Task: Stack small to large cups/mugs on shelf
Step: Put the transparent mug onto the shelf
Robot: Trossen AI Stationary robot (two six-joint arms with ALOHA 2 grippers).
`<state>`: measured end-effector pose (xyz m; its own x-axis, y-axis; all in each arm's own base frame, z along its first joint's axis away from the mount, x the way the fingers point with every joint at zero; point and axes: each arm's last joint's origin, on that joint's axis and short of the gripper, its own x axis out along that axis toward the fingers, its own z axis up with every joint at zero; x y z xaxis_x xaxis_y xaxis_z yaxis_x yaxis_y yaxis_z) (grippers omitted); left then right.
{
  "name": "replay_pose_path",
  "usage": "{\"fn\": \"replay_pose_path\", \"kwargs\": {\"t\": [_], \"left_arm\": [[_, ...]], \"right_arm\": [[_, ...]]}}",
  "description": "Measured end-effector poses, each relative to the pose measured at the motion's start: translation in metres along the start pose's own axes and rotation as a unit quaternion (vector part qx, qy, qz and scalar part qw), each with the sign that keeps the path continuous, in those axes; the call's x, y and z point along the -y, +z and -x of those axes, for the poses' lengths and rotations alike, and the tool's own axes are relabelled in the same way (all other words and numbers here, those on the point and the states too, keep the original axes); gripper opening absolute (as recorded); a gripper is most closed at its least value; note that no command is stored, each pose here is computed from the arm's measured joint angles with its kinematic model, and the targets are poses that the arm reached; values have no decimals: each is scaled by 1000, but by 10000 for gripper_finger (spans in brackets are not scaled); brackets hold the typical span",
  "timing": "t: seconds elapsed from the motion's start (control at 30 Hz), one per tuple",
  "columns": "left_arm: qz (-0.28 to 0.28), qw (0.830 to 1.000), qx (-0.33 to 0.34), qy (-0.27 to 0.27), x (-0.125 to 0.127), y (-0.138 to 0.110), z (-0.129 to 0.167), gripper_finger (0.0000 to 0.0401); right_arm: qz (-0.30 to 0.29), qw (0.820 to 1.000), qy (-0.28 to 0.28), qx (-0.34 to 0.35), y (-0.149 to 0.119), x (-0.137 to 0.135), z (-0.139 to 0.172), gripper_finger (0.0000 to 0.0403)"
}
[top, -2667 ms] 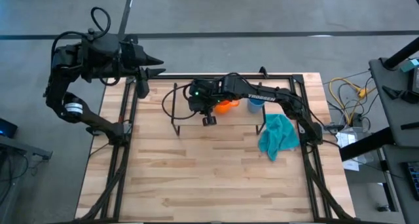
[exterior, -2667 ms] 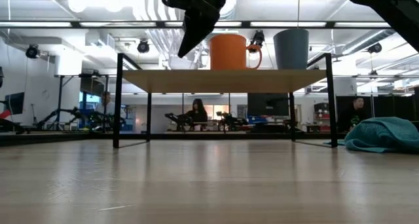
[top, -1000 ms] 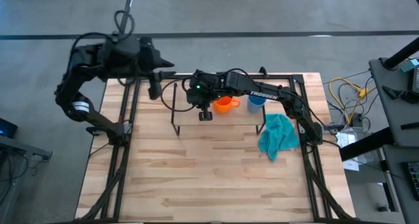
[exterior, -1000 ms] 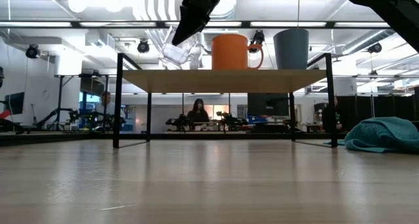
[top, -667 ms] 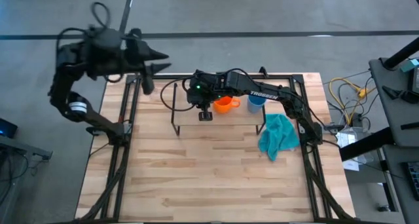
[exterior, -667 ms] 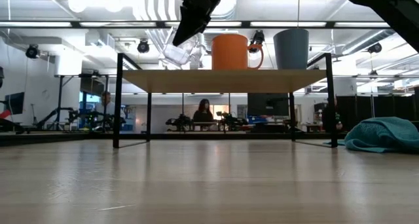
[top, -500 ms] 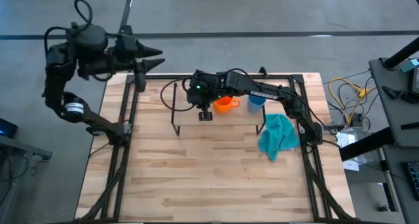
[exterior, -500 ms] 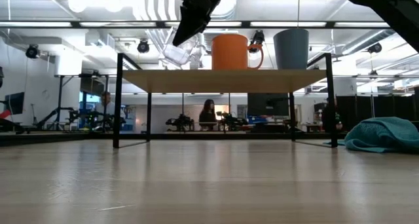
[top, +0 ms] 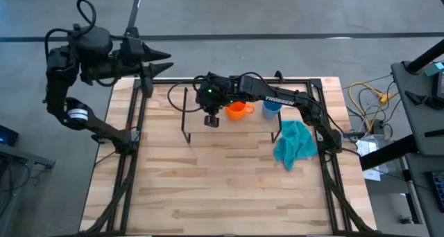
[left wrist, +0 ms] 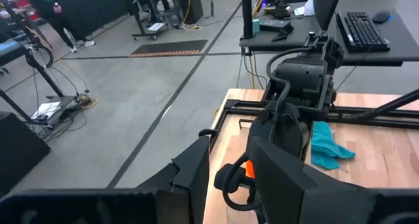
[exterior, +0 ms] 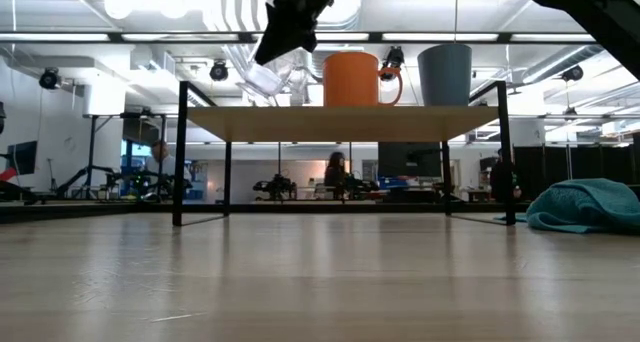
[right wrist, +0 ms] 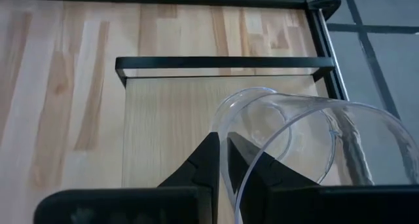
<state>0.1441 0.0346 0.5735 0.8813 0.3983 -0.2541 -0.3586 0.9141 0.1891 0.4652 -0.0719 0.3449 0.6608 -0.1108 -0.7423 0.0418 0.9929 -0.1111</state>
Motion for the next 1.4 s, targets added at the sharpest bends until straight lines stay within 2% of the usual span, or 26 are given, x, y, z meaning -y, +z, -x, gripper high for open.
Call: {"fn": "replay_pose_path", "kwargs": {"t": [0.33,1.4], "left_arm": [[3,1000,9,1,-2,0,9,101],[4,1000,15,2,-3,-1,15,101]], "right_arm": [[0,1000,-1,31,6,1,0,29],[0,999,-1,41,8,0,0,29]]}}
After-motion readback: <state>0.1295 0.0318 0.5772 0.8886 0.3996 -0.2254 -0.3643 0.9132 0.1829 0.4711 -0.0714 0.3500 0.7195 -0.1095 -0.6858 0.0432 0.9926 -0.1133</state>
